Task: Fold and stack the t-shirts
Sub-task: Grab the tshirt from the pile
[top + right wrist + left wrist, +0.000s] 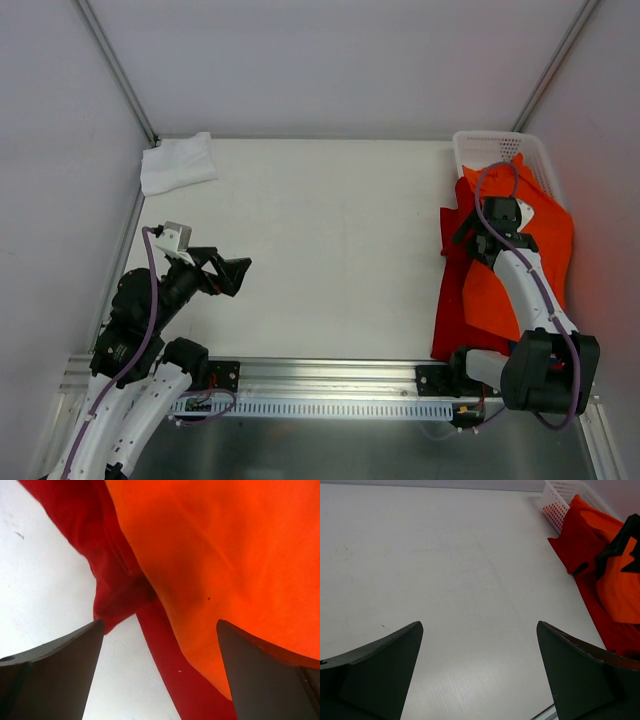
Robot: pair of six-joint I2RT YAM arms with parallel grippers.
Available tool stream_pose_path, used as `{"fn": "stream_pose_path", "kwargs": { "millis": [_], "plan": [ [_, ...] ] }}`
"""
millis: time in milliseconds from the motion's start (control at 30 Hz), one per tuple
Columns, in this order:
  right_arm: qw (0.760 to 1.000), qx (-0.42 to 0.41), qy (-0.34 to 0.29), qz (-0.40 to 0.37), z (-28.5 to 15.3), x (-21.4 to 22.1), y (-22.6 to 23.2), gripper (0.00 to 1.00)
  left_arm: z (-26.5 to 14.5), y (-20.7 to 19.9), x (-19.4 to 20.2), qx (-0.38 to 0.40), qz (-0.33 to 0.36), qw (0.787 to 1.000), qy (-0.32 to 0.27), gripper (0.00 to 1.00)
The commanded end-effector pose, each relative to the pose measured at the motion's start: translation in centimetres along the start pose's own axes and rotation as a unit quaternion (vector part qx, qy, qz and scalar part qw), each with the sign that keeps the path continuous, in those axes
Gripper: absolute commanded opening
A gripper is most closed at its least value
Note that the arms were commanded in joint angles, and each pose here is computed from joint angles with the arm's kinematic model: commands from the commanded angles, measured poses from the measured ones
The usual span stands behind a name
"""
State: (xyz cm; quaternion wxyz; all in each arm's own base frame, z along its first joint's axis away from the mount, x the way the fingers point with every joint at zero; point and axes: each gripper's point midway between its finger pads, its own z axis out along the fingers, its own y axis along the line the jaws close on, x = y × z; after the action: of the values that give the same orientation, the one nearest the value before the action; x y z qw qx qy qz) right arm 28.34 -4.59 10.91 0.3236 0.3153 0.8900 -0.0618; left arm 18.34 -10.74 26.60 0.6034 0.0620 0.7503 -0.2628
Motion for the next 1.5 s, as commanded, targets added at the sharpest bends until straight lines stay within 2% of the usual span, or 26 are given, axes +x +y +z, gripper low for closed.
{"fn": "stream_pose_path", "kwargs": {
  "millis": [0, 400, 533, 633, 667, 767, 833, 933, 1067, 1267, 1367, 1467],
  "plan": [
    [0.999, 0.030, -0.045, 0.001, 0.0, -3.1, -0.6, 0.99, -0.1, -0.3, -0.9, 0.009, 0.010, 1.000, -0.015, 0.99],
    [0.993, 0.097, -0.063, 0.026, 0.5, -3.1, -4.1, 0.99, -0.4, -0.5, -1.1, 0.012, 0.010, 1.000, -0.022, 0.99],
    [0.993, 0.102, -0.057, 0.022, 0.9, -2.8, -4.3, 0.93, -0.4, -0.6, -1.0, 0.016, 0.008, 1.000, -0.019, 0.99],
    [0.994, 0.099, -0.049, 0.020, 1.3, -2.4, -4.2, 0.82, -0.4, -0.7, -1.0, 0.017, 0.008, 1.000, -0.021, 0.99],
    [0.994, 0.095, -0.047, 0.019, 1.5, -2.3, -4.0, 0.73, -0.5, -0.7, -1.1, 0.018, 0.008, 1.000, -0.022, 0.99],
    [0.996, 0.086, -0.034, 0.013, 2.2, -1.7, -3.6, 0.57, -0.5, -0.7, -1.0, 0.018, 0.008, 1.000, -0.022, 0.99],
    [0.996, 0.081, -0.022, 0.010, 2.6, -1.2, -3.3, 0.51, -0.5, -0.7, -1.1, 0.018, 0.008, 1.000, -0.023, 0.99],
    [0.997, 0.075, -0.017, 0.007, 2.9, -1.1, -3.1, 0.35, -0.5, -0.8, -1.0, 0.019, 0.007, 1.000, -0.022, 0.99],
    [0.997, 0.070, -0.013, 0.006, 3.1, -1.1, -2.7, 0.00, -0.4, -0.8, -1.0, 0.019, 0.007, 1.000, -0.020, 0.99],
    [0.999, 0.029, -0.022, 0.000, 1.3, -1.8, -0.9, 0.01, -0.1, -0.8, -0.7, 0.021, 0.004, 1.000, -0.011, 0.99],
    [0.999, -0.013, -0.044, -0.021, -2.0, -3.2, 2.0, 0.01, 0.0, -0.8, -0.7, 0.020, 0.004, 1.000, -0.008, 0.99],
    [0.990, -0.090, -0.075, -0.078, -7.7, -3.5, 8.0, 0.01, 0.0, -0.7, -0.6, 0.018, 0.004, 1.000, -0.008, 0.99]
  ]
}}
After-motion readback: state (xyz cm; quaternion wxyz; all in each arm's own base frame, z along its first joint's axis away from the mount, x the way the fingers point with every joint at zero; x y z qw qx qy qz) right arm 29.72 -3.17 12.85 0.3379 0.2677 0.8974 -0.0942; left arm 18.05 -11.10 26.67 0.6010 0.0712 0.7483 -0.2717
